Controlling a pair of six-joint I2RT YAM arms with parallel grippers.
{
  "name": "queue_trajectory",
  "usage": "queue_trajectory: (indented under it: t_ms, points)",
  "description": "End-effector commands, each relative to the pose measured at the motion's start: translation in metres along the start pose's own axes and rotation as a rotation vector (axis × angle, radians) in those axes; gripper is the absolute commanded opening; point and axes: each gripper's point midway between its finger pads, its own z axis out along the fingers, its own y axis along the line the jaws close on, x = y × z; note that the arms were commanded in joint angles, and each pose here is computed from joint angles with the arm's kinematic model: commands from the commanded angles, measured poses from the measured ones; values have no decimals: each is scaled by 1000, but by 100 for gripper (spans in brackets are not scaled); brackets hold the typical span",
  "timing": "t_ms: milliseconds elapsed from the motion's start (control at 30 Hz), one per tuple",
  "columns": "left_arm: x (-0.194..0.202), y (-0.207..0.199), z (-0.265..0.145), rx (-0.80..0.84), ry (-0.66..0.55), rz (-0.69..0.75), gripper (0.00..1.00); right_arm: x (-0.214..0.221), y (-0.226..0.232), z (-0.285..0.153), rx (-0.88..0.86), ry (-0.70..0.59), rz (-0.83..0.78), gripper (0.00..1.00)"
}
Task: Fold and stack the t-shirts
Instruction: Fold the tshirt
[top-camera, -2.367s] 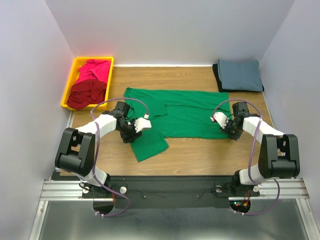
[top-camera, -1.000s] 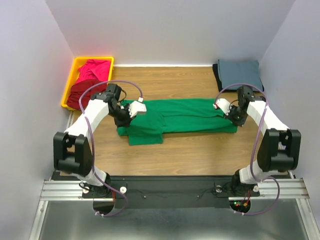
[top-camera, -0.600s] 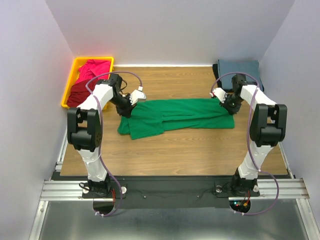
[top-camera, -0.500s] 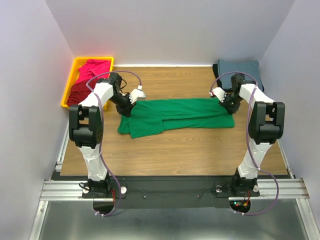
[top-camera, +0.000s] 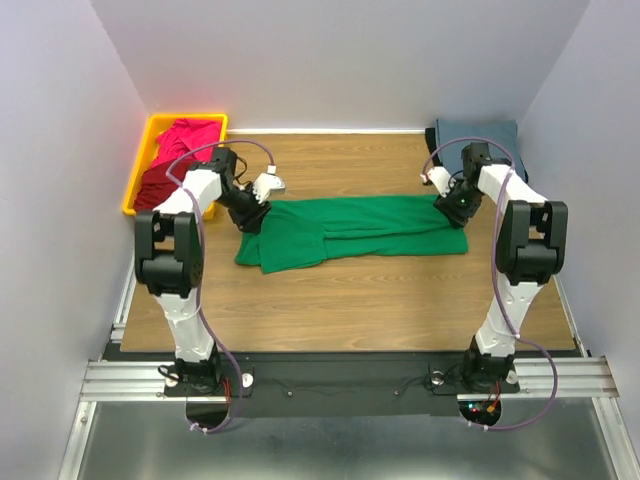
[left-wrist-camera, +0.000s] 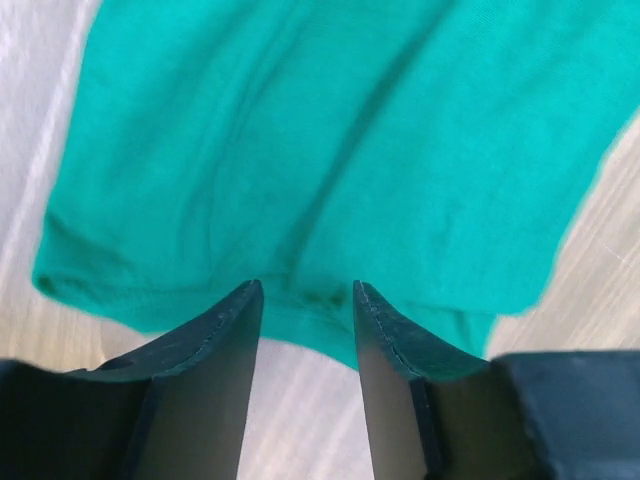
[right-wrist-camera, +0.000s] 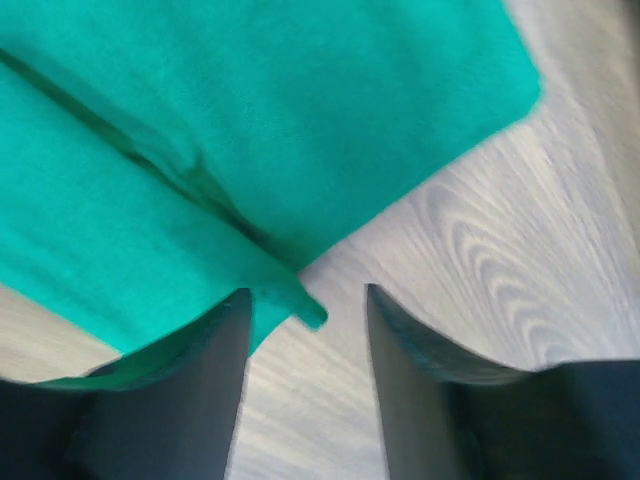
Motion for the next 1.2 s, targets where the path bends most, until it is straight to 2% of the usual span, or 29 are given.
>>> queue_trajectory:
  t_ms: [0,67,233,567,633,733,767,833,867,900,1033,1167]
  points:
    - [-29,-18,-50,-121,-135,-5,55,-44,-16,-70,139,-191,93,57]
    - [-20,-31,-51,-142,-142,-37,55,-45,-6,-73,122,-208,137,56]
    - [13,-40,-34,-187,-93,-156,52,-26,24,-60,61,-168,204,45]
    - [52,-42,2,-150,-2,-265,55,11,65,-10,-62,-60,222,51]
    - [60,-43,9,-142,19,-280,51,19,66,2,-60,-28,219,51]
    - [69,-49,15,-113,54,-290,32,34,70,14,-54,24,209,50]
    - [72,-52,16,-100,65,-291,22,39,66,17,-27,44,192,47]
    - [80,-61,17,-69,95,-289,13,48,69,20,-19,69,172,38]
    - [84,-65,17,-61,108,-288,5,52,71,20,-15,83,165,30]
    - [88,-71,15,-48,125,-292,2,53,71,16,-6,80,158,17]
    - [98,-94,7,-3,151,-281,0,66,79,3,20,102,101,4]
    - [105,-118,-1,42,165,-287,0,93,107,-9,8,154,37,2]
